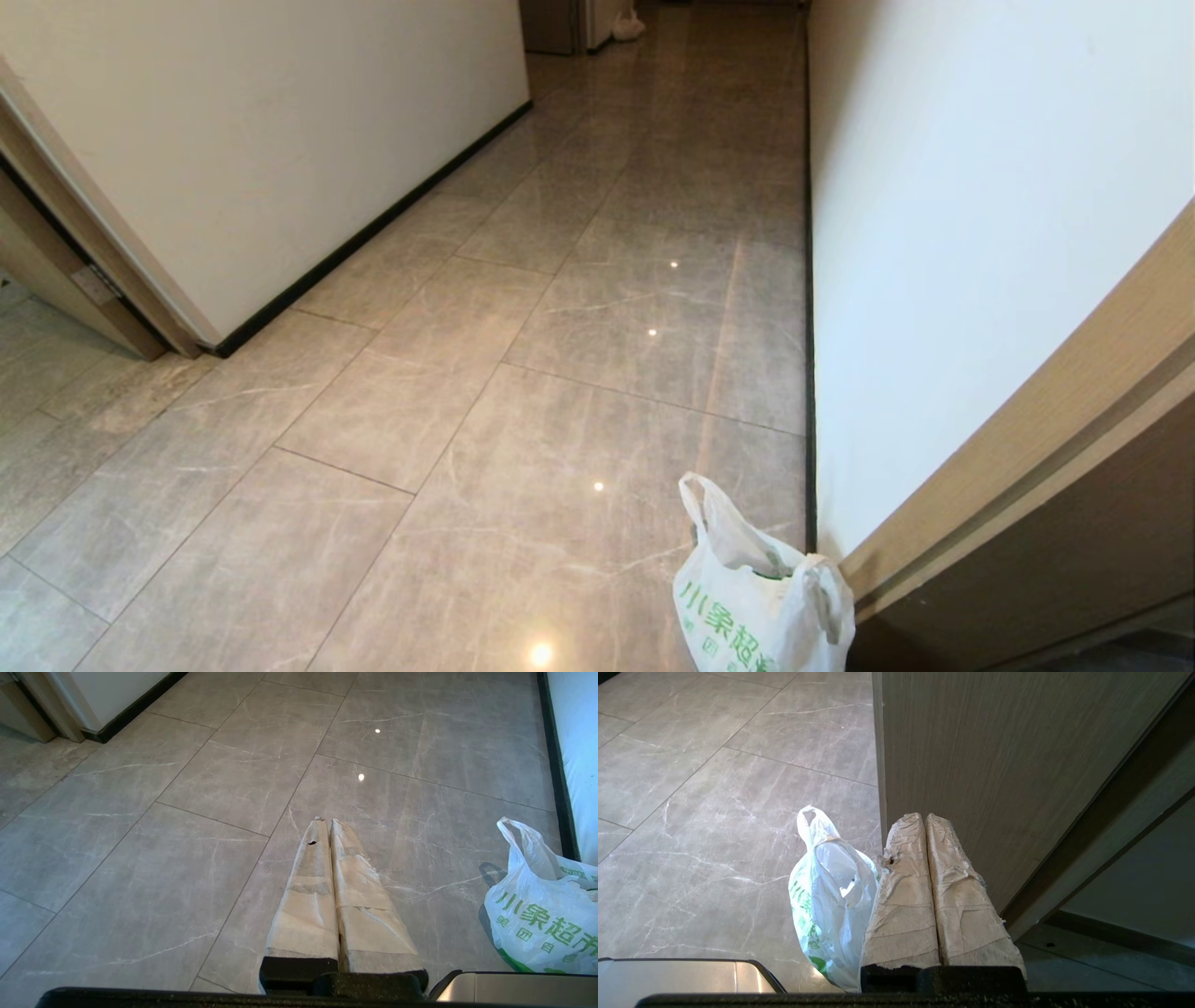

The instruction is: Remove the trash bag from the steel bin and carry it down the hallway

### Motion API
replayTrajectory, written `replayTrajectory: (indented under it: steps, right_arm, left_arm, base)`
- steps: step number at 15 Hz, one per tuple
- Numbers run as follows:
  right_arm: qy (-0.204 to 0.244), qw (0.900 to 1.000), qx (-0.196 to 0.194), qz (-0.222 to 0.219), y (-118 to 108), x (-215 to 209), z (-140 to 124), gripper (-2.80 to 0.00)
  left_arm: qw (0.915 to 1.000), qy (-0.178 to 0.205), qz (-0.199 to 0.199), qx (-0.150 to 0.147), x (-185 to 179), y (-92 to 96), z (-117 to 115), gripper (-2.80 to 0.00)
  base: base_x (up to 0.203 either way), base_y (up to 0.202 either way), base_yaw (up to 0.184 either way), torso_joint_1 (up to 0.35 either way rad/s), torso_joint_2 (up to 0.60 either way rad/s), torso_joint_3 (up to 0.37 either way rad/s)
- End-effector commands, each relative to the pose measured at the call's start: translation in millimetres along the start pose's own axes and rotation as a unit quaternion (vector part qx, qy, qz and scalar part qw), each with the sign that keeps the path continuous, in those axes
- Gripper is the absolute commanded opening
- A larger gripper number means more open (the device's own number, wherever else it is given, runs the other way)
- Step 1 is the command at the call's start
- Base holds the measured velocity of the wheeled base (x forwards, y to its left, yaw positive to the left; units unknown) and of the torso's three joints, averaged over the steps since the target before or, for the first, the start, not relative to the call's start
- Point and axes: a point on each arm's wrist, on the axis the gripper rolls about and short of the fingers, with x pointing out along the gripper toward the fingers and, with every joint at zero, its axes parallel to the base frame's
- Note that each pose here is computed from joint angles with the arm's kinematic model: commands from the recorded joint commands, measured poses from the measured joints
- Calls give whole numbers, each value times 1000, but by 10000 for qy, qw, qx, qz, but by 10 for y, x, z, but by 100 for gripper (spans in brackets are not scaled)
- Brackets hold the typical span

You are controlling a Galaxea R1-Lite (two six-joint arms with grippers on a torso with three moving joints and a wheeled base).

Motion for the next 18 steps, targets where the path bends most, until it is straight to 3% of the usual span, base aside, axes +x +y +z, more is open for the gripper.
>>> replayTrajectory:
  steps: [1, 18]
  right_arm:
    - [1, 10000, -1, -2, 0, 1, 1, -280]
    - [8, 10000, -32, 0, 0, 1, 0, -280]
  left_arm:
    - [10000, 0, 6, -11, 0, 0, 0, -280]
    - [10000, -4, 6, -19, 0, 0, 1, -280]
  base:
    - [0, 0, 0, 0, -2, 39]
    - [0, 0, 0, 2, 2, 194]
